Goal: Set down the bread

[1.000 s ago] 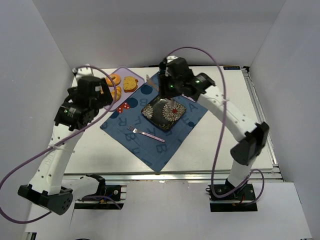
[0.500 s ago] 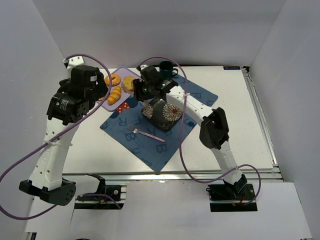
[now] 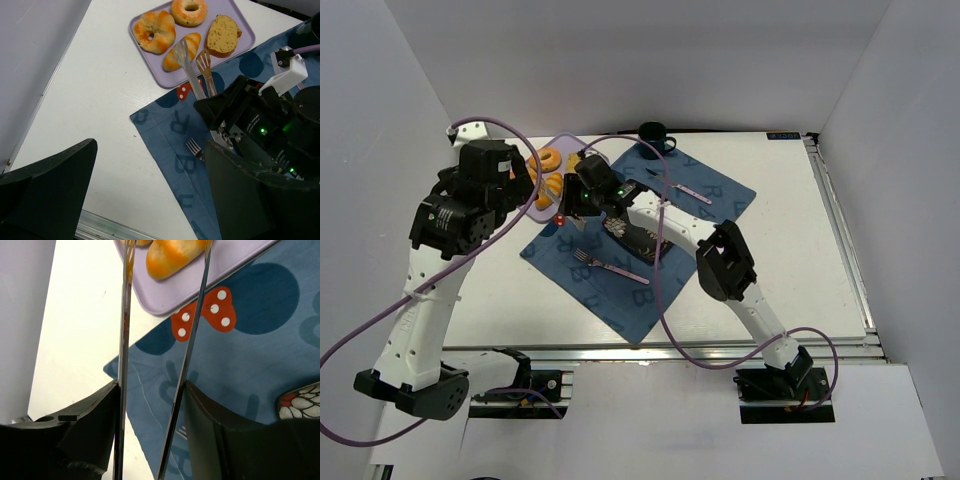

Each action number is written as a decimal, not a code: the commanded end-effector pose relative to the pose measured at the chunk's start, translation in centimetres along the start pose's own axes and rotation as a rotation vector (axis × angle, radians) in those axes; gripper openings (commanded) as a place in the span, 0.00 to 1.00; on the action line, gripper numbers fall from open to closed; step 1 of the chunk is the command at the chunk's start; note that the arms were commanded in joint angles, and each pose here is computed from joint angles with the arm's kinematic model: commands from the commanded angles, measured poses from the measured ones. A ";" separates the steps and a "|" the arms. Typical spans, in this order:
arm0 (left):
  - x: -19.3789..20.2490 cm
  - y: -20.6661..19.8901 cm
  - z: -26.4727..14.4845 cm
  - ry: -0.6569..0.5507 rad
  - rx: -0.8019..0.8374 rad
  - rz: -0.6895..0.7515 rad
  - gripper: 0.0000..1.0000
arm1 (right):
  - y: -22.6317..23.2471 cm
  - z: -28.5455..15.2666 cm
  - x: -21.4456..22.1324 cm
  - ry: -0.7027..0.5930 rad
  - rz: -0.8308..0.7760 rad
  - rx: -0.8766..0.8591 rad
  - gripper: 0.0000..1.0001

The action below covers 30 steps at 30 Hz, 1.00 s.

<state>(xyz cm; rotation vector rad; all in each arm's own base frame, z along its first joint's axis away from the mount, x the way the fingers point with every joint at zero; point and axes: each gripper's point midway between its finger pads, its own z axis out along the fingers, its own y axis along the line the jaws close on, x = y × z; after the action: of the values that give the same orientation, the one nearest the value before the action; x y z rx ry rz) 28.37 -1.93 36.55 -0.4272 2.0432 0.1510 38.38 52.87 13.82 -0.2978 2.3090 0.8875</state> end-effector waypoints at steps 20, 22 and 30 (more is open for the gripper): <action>1.5 1.6 -1.4 0.000 0.015 0.025 0.98 | 1.6 3.6 -0.8 -0.079 0.143 -0.083 0.56; 1.5 1.6 -1.4 -0.001 0.014 0.028 0.98 | 1.6 3.9 -0.4 -0.069 0.147 -0.090 0.55; 1.9 2.0 -1.3 0.002 -0.002 0.034 0.98 | 3.4 2.9 -1.3 -0.066 0.155 -0.160 0.20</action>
<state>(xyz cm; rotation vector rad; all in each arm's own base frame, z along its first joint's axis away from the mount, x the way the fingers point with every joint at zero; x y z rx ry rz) 26.24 -1.15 34.88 -0.3959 2.0757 0.1756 39.10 55.34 9.26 -0.1350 2.3622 0.9986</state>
